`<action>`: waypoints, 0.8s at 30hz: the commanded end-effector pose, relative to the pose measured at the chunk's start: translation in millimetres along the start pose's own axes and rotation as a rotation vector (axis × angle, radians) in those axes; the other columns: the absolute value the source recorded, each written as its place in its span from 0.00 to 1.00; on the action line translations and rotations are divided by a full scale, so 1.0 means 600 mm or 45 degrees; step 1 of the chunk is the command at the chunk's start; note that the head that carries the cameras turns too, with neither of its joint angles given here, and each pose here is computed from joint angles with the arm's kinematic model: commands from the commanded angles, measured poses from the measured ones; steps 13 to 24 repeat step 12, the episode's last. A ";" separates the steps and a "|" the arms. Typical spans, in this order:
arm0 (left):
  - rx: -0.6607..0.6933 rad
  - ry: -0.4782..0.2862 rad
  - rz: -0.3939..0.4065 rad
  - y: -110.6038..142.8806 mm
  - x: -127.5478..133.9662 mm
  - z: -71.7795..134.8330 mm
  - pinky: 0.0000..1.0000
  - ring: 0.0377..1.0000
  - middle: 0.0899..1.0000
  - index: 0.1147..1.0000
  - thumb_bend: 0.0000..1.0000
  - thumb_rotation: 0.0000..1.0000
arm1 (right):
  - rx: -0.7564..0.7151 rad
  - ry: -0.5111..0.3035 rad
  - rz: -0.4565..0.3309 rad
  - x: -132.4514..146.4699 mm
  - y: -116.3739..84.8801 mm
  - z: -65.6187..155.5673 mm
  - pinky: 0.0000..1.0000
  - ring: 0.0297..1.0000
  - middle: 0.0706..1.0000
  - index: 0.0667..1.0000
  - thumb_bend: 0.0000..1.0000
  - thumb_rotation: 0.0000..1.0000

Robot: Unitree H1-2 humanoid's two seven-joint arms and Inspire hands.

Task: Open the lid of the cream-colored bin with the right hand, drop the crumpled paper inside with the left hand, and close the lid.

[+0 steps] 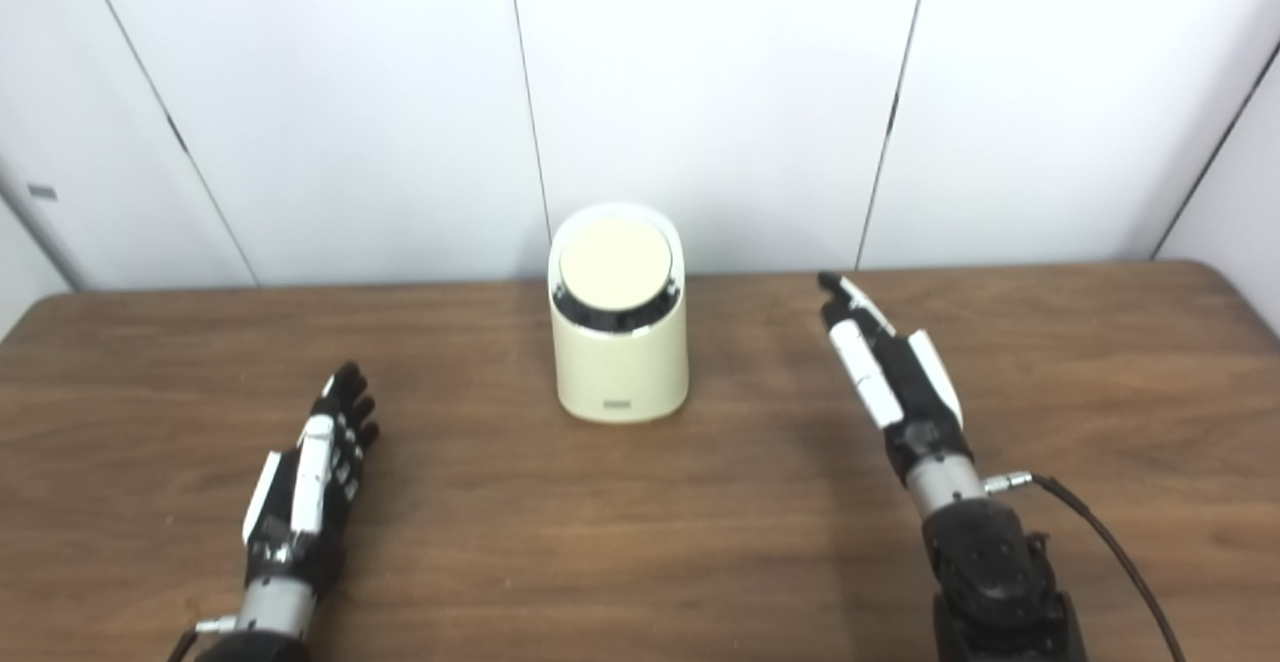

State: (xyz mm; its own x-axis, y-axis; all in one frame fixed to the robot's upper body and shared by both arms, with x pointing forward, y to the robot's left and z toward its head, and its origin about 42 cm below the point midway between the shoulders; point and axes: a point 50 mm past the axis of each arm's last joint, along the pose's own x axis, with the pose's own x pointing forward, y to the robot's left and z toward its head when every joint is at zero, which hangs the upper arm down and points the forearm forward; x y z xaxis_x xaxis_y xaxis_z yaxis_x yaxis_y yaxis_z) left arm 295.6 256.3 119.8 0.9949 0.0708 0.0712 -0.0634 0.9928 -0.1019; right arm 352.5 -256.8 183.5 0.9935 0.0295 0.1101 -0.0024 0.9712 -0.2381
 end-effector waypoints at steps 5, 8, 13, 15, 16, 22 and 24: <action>-0.005 -0.015 -0.007 0.006 -0.010 0.003 1.00 1.00 1.00 1.00 0.51 0.95 | 0.032 -0.066 -0.044 -0.013 0.006 0.009 0.99 1.00 0.98 0.94 0.52 1.00; 0.001 -0.016 -0.006 0.005 -0.011 0.007 1.00 1.00 1.00 1.00 0.50 0.96 | 0.028 -0.050 -0.054 -0.022 0.009 0.005 0.97 0.98 0.97 0.93 0.51 1.00; 0.046 -0.025 -0.006 0.005 -0.011 0.015 1.00 1.00 1.00 1.00 0.48 1.00 | 0.046 -0.028 -0.063 -0.027 0.010 0.000 0.97 0.98 0.97 0.94 0.51 1.00; 0.046 -0.025 -0.006 0.005 -0.011 0.015 1.00 1.00 1.00 1.00 0.48 1.00 | 0.046 -0.028 -0.063 -0.027 0.010 0.000 0.97 0.98 0.97 0.94 0.51 1.00; 0.046 -0.025 -0.006 0.005 -0.011 0.015 1.00 1.00 1.00 1.00 0.48 1.00 | 0.046 -0.028 -0.063 -0.027 0.010 0.000 0.97 0.98 0.97 0.94 0.51 1.00; 0.046 -0.025 -0.006 0.005 -0.011 0.015 1.00 1.00 1.00 1.00 0.48 1.00 | 0.046 -0.028 -0.063 -0.027 0.010 0.000 0.97 0.98 0.97 0.94 0.51 1.00; 0.046 -0.025 -0.006 0.005 -0.011 0.015 1.00 1.00 1.00 1.00 0.48 1.00 | 0.046 -0.028 -0.063 -0.027 0.010 0.000 0.97 0.98 0.97 0.94 0.51 1.00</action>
